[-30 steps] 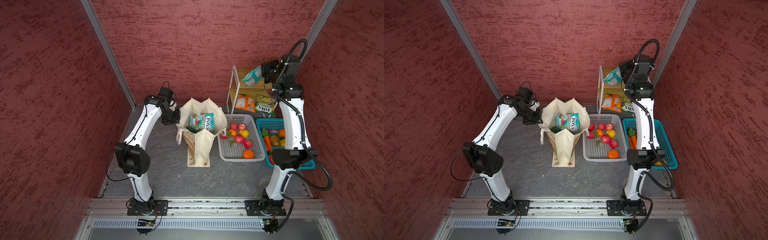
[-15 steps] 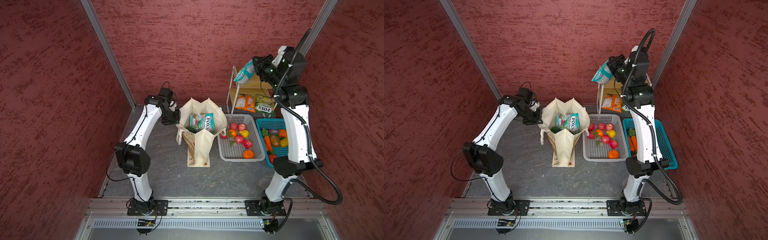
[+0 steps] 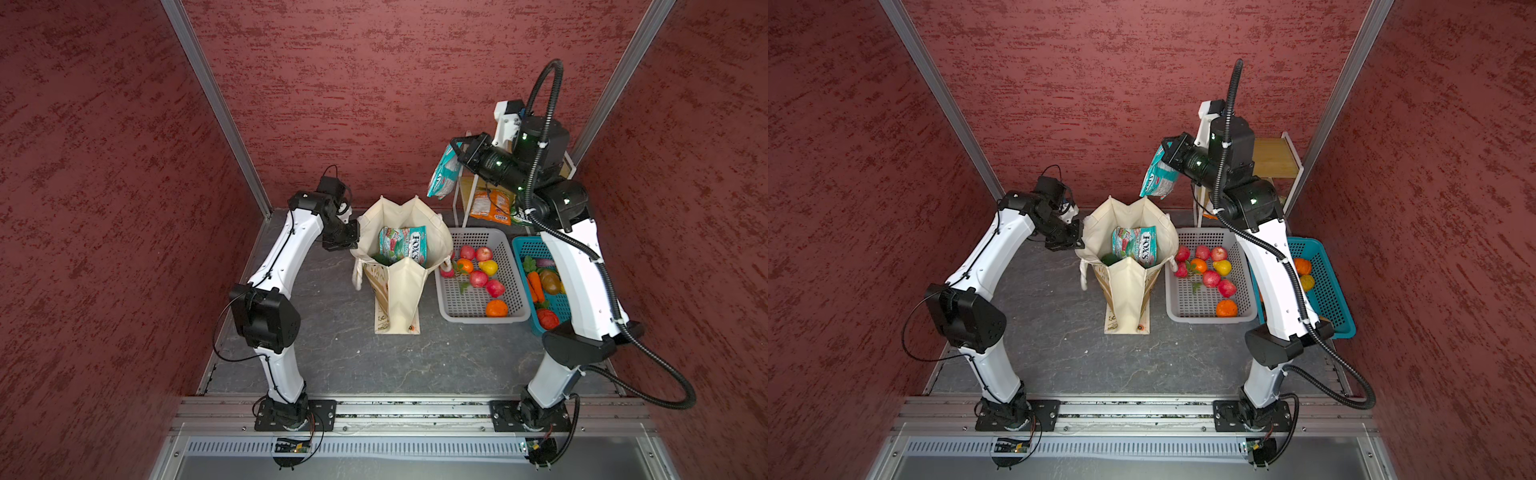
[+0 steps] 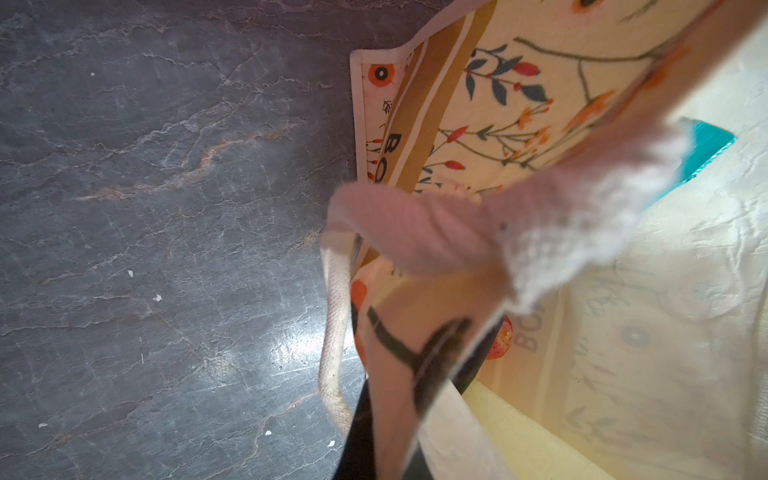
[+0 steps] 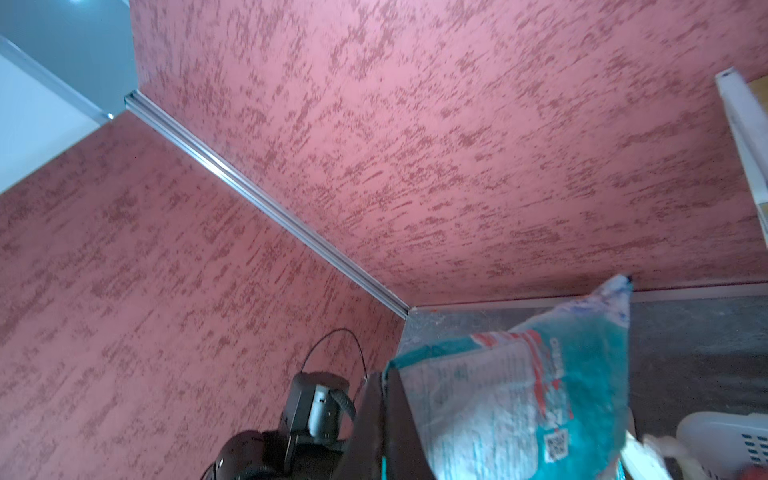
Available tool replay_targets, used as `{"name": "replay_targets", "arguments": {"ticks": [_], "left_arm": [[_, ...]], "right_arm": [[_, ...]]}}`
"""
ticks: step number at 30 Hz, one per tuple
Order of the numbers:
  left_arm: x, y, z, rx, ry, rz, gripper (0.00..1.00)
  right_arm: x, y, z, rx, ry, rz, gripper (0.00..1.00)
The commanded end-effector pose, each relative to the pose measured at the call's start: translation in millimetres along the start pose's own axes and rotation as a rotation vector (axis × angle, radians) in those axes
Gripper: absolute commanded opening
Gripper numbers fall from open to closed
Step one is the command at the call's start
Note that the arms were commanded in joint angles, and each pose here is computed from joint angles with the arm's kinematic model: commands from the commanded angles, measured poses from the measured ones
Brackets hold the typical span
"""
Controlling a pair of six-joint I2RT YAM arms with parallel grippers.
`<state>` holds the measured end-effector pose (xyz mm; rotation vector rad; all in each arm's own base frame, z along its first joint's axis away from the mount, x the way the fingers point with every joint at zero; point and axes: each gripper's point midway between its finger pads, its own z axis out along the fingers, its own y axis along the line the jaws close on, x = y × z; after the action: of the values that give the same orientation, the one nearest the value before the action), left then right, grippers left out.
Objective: Place the food into the grocery bag and tie it
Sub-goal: 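Pull the mint candy bag off the shelf and carry it over the tote bag, then lower the mint candy bag into the tote bag and open the right gripper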
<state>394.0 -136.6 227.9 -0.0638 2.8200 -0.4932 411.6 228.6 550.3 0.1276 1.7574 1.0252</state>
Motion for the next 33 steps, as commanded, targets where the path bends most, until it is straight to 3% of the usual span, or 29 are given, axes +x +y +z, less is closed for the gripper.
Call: {"name": "replay_targets", "arguments": {"ticks": [1, 16, 33], "left_arm": [[2.9, -1.0, -1.3, 0.010, 0.005, -0.006, 0.02], [3.6, -0.9, -0.1, 0.009, 0.007, -0.014, 0.02], [4.4, -1.0, 0.8, 0.011, 0.013, -0.012, 0.02]], "right_arm": [[9.4, 14.1, -7.7, -0.033, 0.020, -0.070, 0.00], [81.9, -9.4, 44.5, -0.009, 0.191, -0.078, 0.00], [157.8, -35.1, 77.9, 0.021, 0.367, -0.081, 0.00]]}}
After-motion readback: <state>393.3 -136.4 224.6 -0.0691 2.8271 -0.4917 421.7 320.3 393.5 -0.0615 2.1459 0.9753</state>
